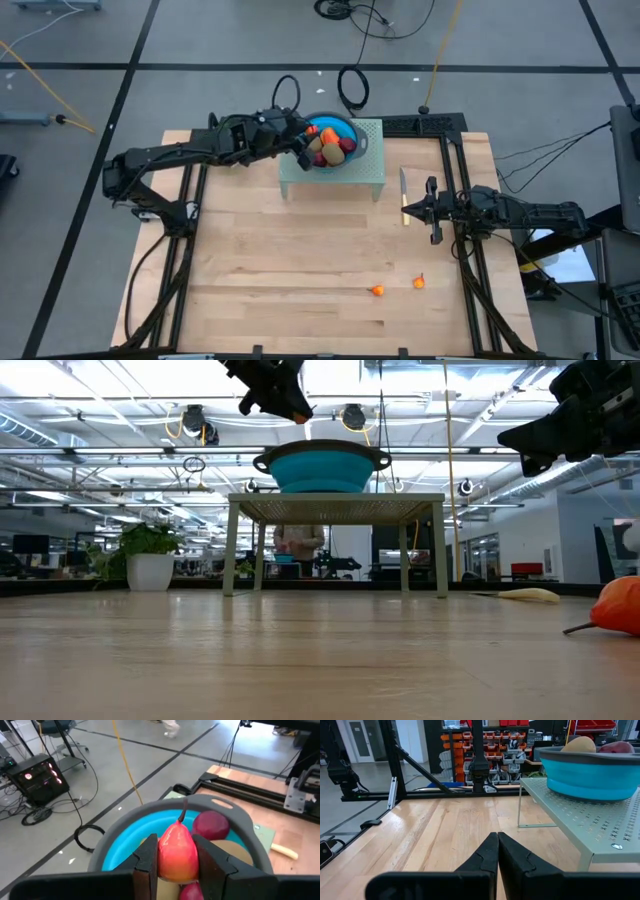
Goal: Pick & Place Fruit
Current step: Put the peach into the colander on the shelf
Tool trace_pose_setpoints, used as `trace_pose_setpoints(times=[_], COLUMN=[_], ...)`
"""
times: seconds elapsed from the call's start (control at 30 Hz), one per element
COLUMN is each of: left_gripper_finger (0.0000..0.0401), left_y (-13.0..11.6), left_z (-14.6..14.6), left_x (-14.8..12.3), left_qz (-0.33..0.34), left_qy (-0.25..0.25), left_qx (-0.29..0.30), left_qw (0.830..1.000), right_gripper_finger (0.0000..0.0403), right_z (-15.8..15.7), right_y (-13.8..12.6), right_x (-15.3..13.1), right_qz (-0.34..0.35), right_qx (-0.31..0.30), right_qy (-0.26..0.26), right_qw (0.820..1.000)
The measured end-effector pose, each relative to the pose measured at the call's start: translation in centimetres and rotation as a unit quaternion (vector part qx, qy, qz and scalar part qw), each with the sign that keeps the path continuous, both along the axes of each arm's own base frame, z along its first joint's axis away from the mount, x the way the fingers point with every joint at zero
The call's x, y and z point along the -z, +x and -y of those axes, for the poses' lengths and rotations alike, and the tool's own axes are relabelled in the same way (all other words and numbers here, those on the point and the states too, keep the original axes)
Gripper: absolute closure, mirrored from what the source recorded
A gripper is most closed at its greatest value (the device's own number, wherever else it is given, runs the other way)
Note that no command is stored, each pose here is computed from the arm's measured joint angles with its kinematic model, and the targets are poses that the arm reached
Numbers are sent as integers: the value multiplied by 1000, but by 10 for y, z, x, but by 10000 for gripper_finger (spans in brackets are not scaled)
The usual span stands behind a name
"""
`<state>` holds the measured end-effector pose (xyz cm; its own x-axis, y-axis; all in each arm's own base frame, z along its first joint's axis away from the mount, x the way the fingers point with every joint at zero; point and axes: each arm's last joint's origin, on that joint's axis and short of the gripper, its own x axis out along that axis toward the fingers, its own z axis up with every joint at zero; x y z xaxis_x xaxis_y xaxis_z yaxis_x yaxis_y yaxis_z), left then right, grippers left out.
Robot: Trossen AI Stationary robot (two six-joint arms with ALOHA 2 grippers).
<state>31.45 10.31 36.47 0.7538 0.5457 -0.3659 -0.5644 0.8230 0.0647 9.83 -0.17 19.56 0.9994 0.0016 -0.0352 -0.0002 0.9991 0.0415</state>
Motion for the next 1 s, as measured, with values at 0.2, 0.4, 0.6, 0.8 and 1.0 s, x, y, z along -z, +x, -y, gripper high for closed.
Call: trace_pose_setpoints(times=[0.2,0.4,0.6,0.8,1.0], left_gripper_finger=[292,280,289,282,287], left_y=[-2,-2,7,17,13], left_z=[1,1,-2,-6,-16], left_x=[4,5,19,34,25], left_qz=[-23,-27,-54,-87,-86], left_qy=[-6,-7,-16,-9,-12], left_qx=[0,0,4,19,5], left_qw=[1000,1000,998,996,996], right_gripper_finger=[399,399,399,399,399], right_z=[0,0,0,0,0], right_y=[0,0,0,0,0], right_x=[0,0,0,0,0], right_qz=[0,0,0,2,2], right_qx=[0,0,0,0,0], right_qy=[0,0,0,0,0], right_qw=[1000,1000,1000,1000,1000])
